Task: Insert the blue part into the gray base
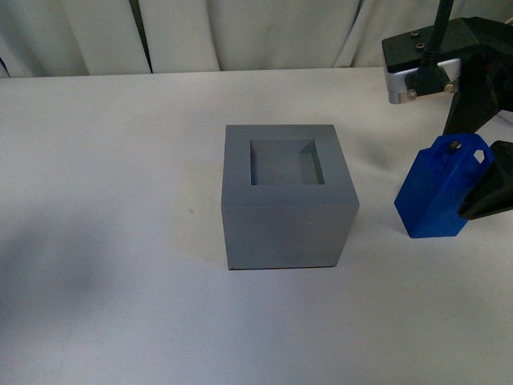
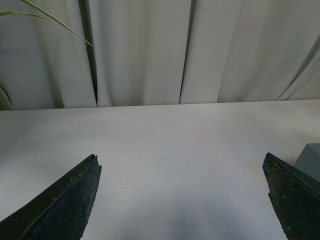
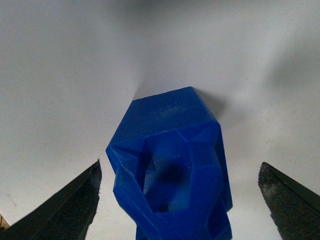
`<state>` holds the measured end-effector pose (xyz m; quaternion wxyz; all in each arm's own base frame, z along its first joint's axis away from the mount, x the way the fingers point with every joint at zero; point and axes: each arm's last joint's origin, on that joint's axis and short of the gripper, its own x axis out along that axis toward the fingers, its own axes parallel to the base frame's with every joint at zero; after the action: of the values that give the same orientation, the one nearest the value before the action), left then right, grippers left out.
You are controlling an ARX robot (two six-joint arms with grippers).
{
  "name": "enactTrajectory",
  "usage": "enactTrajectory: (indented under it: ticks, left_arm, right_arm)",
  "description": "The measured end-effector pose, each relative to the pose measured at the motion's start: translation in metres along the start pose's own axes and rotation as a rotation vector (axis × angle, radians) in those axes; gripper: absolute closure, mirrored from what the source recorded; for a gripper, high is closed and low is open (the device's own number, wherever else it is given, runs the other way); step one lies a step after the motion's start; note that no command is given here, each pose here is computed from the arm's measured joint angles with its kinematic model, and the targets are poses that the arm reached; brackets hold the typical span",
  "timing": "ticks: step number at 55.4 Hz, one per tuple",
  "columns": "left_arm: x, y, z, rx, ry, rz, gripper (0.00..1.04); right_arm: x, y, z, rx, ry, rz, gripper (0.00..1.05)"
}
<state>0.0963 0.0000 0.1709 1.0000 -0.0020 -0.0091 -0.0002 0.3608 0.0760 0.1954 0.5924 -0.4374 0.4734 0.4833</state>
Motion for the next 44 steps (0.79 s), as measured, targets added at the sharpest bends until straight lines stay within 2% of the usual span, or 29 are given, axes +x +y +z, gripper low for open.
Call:
enactTrajectory:
  ticks: [11,16,32,44]
  left_arm:
    - [0.000,0.000,0.000,0.000,0.000,0.000,0.06]
    - [0.000,0.000,0.000,0.000,0.000,0.000,0.06]
    - [0.000,0.000,0.000,0.000,0.000,0.000,0.06]
    - [0.000,0.000,0.000,0.000,0.000,0.000,0.06]
  right_arm:
    - [0.003,0.000,0.001,-0.008,0.002,0.009,0.47]
    - [0.003,0.000,0.001,-0.008,-0.001,0.013,0.56]
    - [-0.017,-0.005,0.008,-0.014,-0.027,-0.008,0.57]
    - [-0.051,-0.011,0.026,-0.041,-0.086,-0.064,0.57]
